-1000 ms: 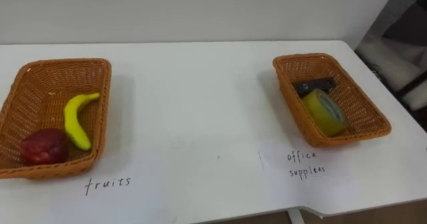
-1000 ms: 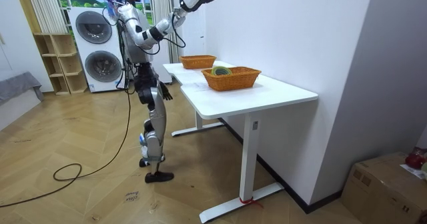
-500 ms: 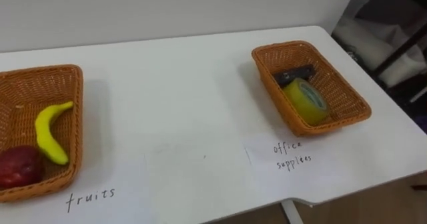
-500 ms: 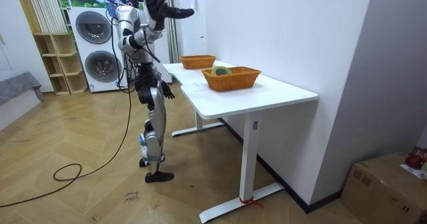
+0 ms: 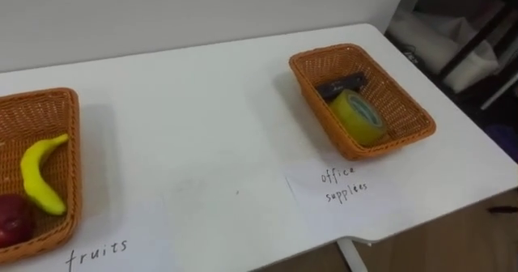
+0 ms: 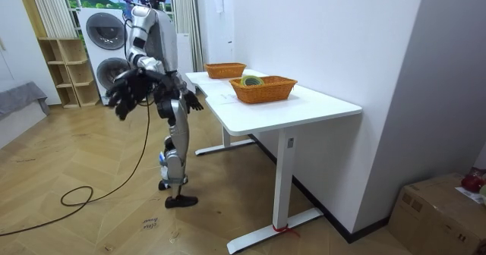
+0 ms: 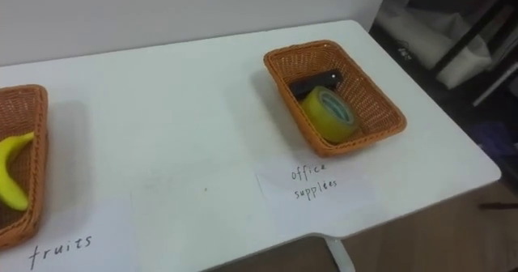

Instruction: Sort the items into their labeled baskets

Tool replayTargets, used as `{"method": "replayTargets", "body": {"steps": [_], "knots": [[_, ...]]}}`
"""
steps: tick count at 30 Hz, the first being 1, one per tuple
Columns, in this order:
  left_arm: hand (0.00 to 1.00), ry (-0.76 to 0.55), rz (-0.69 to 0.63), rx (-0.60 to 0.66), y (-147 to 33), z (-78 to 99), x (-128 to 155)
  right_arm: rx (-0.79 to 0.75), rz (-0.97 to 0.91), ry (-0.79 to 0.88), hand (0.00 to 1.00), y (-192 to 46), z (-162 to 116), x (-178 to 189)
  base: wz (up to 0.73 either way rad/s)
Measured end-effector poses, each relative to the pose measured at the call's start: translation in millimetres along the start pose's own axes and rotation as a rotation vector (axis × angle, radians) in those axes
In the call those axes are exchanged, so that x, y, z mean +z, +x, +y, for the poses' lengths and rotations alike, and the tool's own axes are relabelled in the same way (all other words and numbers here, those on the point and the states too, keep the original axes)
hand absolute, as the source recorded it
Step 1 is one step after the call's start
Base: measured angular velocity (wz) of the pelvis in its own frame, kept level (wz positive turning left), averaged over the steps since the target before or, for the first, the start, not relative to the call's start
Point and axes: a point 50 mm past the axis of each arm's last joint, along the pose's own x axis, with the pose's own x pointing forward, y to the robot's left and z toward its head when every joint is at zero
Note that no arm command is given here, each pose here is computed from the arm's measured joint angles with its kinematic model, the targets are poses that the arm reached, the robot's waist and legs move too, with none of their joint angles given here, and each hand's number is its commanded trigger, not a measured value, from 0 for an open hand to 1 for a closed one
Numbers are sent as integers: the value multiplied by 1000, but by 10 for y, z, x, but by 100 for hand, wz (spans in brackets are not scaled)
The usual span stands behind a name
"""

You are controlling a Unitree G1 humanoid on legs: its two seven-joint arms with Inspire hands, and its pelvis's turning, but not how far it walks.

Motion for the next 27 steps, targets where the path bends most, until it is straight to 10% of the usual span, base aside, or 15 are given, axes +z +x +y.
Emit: {"method": "replayTargets", "body": {"steps": [17, 21, 27], "knots": [[0, -27, 32, -22, -38, -127, -56, -204, 438, -517, 0, -374, -1063, -1448, 0], [0, -13, 47, -61, -50, -193, -70, -61, 557, -697, 0, -521, -1199, -1696, 0], [0, 38, 47, -97, -45, -264, -43, 546, 495, -1121, 0, -792, -893, -1934, 1]]}}
